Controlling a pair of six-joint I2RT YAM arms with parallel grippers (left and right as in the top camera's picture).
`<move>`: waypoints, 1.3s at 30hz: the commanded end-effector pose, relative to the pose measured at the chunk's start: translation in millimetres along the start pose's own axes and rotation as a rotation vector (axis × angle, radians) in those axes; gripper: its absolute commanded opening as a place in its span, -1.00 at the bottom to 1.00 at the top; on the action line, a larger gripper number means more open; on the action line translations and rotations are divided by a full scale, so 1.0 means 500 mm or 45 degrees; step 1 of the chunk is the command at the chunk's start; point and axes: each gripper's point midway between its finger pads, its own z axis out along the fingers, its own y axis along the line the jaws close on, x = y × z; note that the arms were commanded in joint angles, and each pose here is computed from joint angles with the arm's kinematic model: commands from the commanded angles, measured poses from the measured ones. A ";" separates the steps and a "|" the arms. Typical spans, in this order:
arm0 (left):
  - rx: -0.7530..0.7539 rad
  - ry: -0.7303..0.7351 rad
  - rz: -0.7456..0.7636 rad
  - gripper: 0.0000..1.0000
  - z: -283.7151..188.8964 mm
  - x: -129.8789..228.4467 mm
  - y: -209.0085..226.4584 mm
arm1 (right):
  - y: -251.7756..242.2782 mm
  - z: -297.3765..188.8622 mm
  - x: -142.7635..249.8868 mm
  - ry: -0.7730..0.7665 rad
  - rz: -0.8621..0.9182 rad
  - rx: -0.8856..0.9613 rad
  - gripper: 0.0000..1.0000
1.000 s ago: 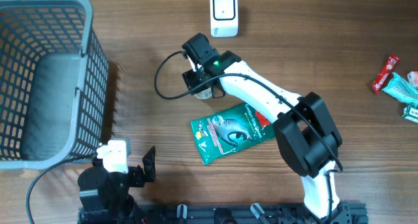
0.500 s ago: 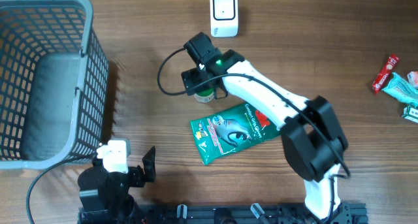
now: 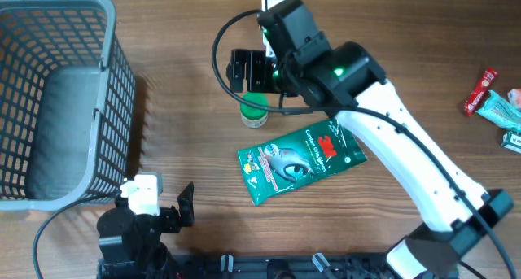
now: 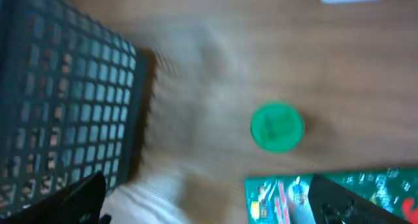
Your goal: Scan the item barcode
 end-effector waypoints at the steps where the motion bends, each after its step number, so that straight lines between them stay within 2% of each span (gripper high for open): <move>1: 0.006 -0.002 -0.008 1.00 0.001 0.001 -0.002 | -0.014 0.064 0.031 0.203 0.145 0.000 0.98; 3: 0.006 -0.002 -0.008 1.00 0.001 0.001 -0.002 | -0.047 0.126 0.052 0.358 0.195 0.100 0.98; 5: 0.006 -0.002 -0.008 1.00 0.001 0.001 -0.002 | -0.073 0.172 0.064 0.430 0.205 0.198 0.98; 12: 0.006 -0.002 -0.008 1.00 0.001 0.001 -0.002 | -0.169 0.296 0.092 0.514 0.267 0.465 0.98; 21: 0.006 -0.002 -0.008 1.00 0.001 0.001 -0.002 | -0.198 0.330 0.094 0.511 0.195 0.520 0.99; 29: 0.006 -0.002 -0.008 1.00 0.001 0.001 -0.002 | -0.205 0.390 0.132 0.618 0.136 0.465 0.98; 37: 0.006 -0.002 -0.008 1.00 0.001 0.001 -0.002 | -0.226 0.434 0.176 0.724 0.043 0.466 0.90; 39: 0.006 -0.002 -0.008 1.00 0.001 0.001 -0.002 | -0.230 0.440 0.180 0.736 0.013 0.459 0.81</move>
